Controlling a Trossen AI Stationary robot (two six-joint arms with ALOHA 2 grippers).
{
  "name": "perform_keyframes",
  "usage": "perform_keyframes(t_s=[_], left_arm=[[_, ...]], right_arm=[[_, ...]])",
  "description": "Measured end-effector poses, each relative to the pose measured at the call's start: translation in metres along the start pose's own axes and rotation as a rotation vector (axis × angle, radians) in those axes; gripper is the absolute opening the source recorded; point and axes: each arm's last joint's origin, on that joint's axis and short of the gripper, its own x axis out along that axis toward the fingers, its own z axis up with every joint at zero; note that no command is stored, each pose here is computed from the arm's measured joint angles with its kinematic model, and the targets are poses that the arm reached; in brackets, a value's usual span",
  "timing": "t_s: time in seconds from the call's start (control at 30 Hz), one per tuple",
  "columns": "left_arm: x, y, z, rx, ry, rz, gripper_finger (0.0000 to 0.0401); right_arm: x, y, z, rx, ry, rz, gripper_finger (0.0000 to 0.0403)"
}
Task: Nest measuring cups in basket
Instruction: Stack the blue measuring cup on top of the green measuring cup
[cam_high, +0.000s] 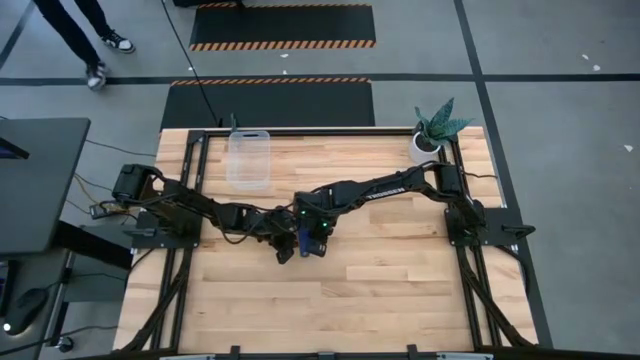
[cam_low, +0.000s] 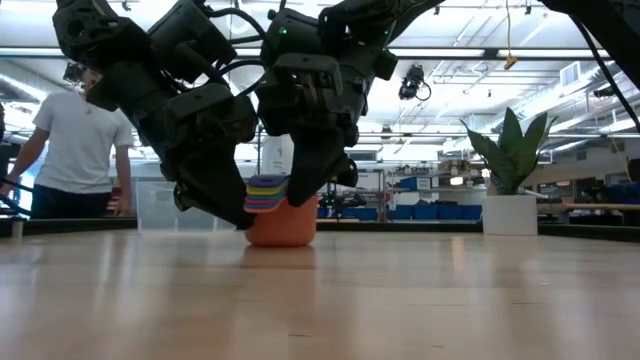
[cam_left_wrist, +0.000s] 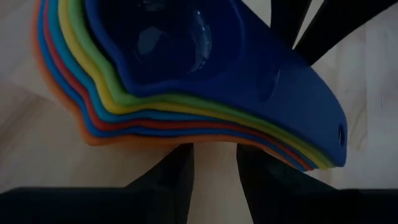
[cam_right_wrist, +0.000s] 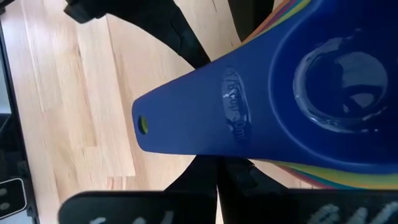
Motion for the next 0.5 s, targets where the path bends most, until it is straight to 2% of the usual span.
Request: perform_keyframes(t_s=[0.33,0.5], left_arm=[[0.000,-0.004,-0.004,0.019,0.014,-0.009,0.0128],[-0.002,-0.008,-0.004,0.024,0.019,-0.021,0.0128]], right_arm=[[0.000,0.000,0.001,-0.023,-0.006,-0.002,0.0000],[-0.013,0.003,-0.003,-0.021,0.010,-0.022,0.0000]])
